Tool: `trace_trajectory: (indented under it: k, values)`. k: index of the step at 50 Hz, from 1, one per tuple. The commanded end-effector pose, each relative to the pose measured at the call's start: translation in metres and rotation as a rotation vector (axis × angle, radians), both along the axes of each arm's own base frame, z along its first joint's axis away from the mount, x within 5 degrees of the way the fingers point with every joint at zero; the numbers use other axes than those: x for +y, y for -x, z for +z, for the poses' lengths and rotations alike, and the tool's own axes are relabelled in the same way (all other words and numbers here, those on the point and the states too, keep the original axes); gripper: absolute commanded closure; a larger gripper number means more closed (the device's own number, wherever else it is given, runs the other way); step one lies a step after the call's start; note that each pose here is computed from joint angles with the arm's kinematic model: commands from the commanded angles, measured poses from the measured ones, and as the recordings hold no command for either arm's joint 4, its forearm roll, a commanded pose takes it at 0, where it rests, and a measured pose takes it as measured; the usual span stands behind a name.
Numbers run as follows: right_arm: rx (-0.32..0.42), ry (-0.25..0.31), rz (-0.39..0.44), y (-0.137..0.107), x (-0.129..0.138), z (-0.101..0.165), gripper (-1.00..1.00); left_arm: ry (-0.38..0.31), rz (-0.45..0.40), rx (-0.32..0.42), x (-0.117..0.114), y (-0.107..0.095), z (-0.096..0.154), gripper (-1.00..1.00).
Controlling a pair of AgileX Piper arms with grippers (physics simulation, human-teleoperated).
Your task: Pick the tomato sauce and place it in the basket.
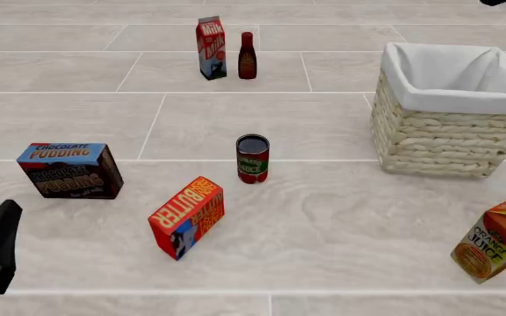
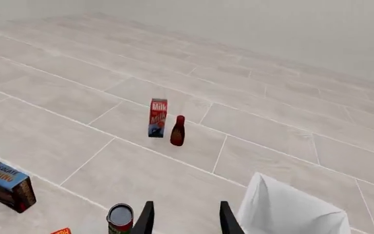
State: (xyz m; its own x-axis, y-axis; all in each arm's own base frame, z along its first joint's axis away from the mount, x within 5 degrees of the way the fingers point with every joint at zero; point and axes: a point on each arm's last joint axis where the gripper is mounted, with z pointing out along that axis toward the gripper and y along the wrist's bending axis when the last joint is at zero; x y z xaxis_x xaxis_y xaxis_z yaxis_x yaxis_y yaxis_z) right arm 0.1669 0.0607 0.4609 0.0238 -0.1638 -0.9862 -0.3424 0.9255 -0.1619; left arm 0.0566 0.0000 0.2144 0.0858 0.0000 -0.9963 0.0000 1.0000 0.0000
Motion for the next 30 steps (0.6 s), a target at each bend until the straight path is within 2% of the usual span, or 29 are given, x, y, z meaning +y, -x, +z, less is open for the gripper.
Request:
trace_trajectory:
  k: [1, 8, 9, 20, 30]
  values:
    - [0.039, 0.031, 0.165, -0.071, 0.073, 0.015, -1.0, 0.0, 0.0, 0.0, 0.0, 0.0, 0.0, -1.0]
    - [0.088, 0.02, 0.173, -0.1, 0.094, 0.005, -1.0, 0.0, 0.0, 0.0, 0.0, 0.0, 0.0, -1.0]
    - [0.142, 0.025, 0.19, -0.113, 0.108, -0.006, -1.0, 0.0, 0.0, 0.0, 0.0, 0.0, 0.0, -1.0]
    - [0.261, 0.036, 0.182, -0.159, 0.137, -0.047, -1.0, 0.0, 0.0, 0.0, 0.0, 0.0, 0.0, -1.0]
    - [0.303, 0.056, 0.202, -0.168, 0.153, -0.071, -1.0, 0.0, 0.0, 0.0, 0.0, 0.0, 0.0, -1.0]
